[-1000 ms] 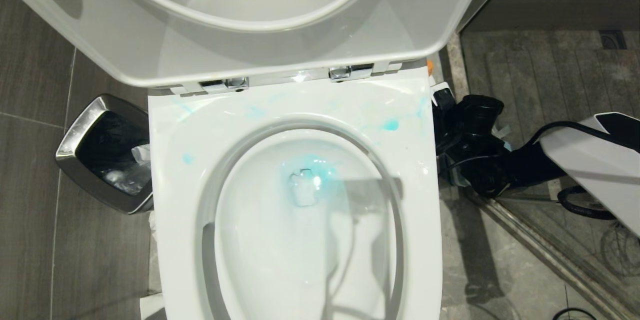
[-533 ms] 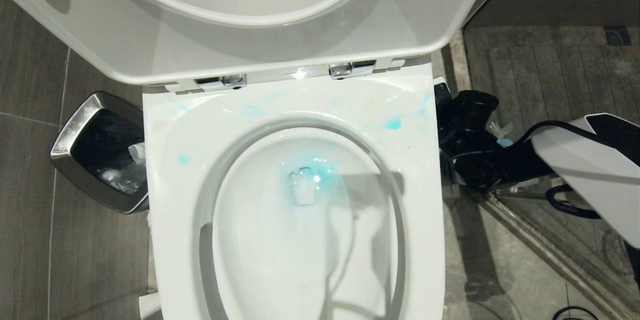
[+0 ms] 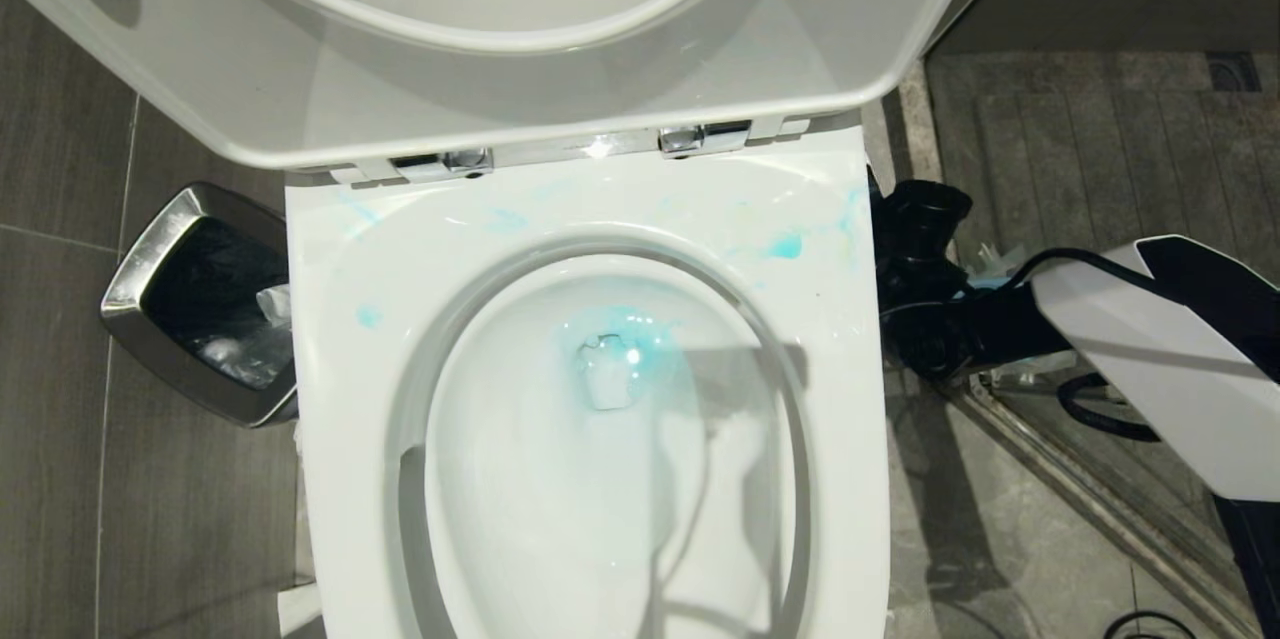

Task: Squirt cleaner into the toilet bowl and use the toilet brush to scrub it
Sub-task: Place the cleaning agent on the floor

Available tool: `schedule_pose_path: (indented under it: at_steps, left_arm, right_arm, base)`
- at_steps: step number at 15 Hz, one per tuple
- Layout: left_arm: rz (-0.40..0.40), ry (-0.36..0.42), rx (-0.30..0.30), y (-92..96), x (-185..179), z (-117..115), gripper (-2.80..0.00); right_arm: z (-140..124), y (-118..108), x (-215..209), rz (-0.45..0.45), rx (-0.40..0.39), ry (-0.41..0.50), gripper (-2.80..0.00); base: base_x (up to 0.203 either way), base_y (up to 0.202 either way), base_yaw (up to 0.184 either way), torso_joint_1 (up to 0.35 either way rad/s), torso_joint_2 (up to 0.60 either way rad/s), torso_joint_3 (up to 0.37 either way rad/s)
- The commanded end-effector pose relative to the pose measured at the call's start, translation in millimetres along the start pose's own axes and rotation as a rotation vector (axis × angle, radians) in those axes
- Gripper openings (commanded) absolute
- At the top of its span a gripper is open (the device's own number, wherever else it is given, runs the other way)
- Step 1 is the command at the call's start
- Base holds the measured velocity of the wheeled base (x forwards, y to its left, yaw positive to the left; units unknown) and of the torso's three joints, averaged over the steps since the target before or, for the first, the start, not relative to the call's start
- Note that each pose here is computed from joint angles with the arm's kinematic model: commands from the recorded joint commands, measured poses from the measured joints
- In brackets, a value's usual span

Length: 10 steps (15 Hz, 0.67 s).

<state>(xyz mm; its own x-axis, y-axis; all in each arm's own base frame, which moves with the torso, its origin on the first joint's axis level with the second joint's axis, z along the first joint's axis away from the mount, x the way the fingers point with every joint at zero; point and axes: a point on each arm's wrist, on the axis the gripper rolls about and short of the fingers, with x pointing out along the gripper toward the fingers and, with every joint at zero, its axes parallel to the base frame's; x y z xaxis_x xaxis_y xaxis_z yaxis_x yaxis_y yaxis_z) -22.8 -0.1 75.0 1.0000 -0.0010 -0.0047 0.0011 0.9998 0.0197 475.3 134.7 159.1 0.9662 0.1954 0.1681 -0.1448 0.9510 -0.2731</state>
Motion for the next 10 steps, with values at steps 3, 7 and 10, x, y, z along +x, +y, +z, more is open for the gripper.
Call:
schedule_pose_path:
  at_steps: [3,7,10]
  left_arm:
    - [0.001,0.001,0.000,0.0,0,0,-2.80]
    - [0.001,0.001,0.000,0.0,0,0,-2.80]
    - [0.001,0.001,0.000,0.0,0,0,-2.80]
  right_arm:
    - [0,0,-3,0.000,-0.002,0.006,0.00]
    - [-6,0,-25,0.015,-0.009,0.094,0.00]
    - [-8,-2,-51,0.036,-0.013,0.166,0.00]
  base:
    - [0.000,0.000,0.000,0.000,0.00,0.000]
    - [0.000,0.000,0.000,0.000,0.00,0.000]
    - [0.000,0.000,0.000,0.000,0.00,0.000]
